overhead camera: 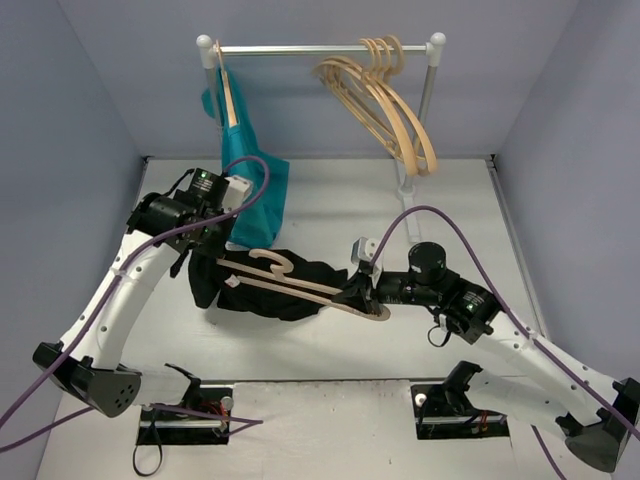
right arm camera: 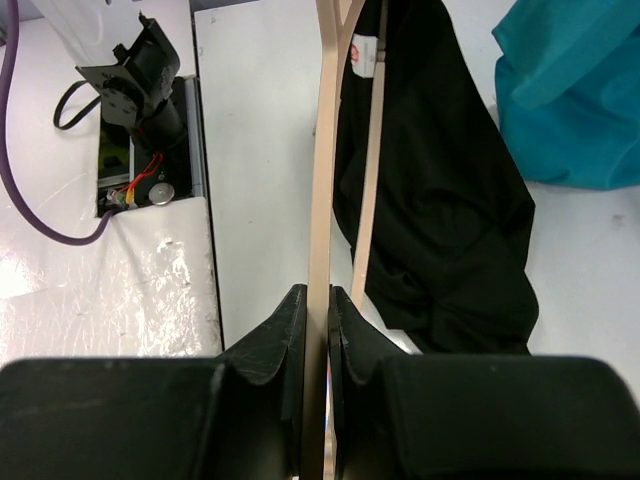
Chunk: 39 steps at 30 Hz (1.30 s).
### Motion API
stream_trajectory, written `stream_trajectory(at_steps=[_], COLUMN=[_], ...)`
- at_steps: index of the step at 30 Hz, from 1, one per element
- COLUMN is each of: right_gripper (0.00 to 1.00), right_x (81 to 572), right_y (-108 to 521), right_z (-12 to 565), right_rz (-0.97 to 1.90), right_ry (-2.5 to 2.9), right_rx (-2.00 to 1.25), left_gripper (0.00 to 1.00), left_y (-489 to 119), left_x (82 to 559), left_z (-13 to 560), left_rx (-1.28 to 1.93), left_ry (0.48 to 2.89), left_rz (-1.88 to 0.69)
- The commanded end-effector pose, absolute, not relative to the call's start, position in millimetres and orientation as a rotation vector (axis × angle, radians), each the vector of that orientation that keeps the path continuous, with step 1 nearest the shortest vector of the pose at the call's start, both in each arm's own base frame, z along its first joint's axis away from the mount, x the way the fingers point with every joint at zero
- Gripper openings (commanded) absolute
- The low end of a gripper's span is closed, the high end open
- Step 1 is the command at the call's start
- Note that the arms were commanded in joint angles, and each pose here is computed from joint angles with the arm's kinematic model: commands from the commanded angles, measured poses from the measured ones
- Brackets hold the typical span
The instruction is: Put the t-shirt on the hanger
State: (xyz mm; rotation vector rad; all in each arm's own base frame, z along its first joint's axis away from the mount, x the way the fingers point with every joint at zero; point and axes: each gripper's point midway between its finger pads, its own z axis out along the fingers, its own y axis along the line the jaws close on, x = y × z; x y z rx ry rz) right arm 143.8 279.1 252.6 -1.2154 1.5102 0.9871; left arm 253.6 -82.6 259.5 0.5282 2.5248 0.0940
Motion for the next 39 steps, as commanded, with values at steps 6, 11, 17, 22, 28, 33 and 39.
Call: stream_trajectory(at_steps=[6,11,17,22,28,33,39], right_gripper=[0.0,0.0,0.0,0.0,0.0,0.0,0.0], right_x=[151,175,191,185,191,187,183], right_y=[298,284,273,267,269,276,284], right_z=[332,369,358,355,337,350,356], right_rz=[1.008,0.927,0.924,0.97,0.95,0.99,1.021], right_ry=[1.181,1.115,1.165,1.129,1.143,1.086,1.052], right_rx=[-1.187,-1.04,-0.942,-0.853,-0.861,-0.876,-0.931], left_gripper=[0.01,0.01,0.01,0.01,0.01,0.01,0.01], left_y=[-141,-150,-137,-142,-154,-159,-155], left_x=[259,258,248,239,234,245,264], left_z=[323,363,396,397,398,393,421], left_rx=[0.76,0.72,0.634,0.617,0.639,0.656,0.623], left_ry=[2.235,2.128,2.042,2.045,2.041,2.058,1.99], left_rz=[-0.185,-0.216,-0.204,-0.264,-0.317,-0.28,-0.205])
